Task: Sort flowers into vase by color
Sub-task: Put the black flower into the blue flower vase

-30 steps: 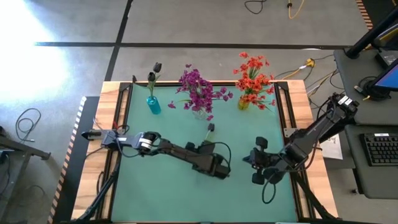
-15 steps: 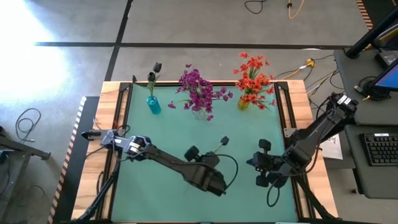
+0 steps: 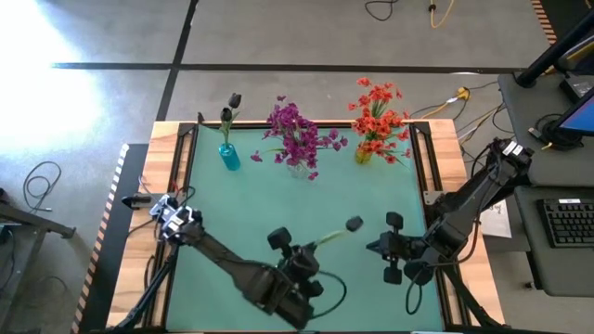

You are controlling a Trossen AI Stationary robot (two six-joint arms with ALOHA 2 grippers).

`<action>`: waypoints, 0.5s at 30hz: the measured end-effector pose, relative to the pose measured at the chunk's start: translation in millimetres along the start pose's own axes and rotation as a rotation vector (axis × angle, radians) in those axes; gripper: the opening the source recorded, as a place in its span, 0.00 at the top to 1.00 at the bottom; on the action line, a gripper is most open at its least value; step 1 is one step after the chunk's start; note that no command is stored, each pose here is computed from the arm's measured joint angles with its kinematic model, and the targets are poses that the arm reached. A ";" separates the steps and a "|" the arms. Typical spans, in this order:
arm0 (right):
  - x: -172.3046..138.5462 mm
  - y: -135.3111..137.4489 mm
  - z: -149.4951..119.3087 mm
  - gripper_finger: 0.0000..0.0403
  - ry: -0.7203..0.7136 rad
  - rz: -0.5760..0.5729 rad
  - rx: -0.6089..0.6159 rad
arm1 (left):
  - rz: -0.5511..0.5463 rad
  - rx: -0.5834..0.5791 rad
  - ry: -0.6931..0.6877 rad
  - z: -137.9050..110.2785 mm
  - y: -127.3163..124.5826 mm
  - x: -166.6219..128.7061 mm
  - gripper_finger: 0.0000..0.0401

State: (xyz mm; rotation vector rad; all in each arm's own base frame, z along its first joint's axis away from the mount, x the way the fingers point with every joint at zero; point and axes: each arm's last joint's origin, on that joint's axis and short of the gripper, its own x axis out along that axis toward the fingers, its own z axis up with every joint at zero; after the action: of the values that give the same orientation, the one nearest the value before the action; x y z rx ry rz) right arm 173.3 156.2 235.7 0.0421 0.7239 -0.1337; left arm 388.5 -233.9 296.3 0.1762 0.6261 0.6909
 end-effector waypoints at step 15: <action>12.0 2.9 -11.4 0.97 -0.064 0.056 0.005 | 0.102 0.305 0.007 -14.2 8.4 7.4 1.00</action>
State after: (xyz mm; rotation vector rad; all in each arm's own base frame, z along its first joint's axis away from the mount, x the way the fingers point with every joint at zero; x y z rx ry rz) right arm 175.1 158.8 219.2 0.0628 0.6583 -0.0835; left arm 379.9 -223.4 284.3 0.4915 0.7311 0.6914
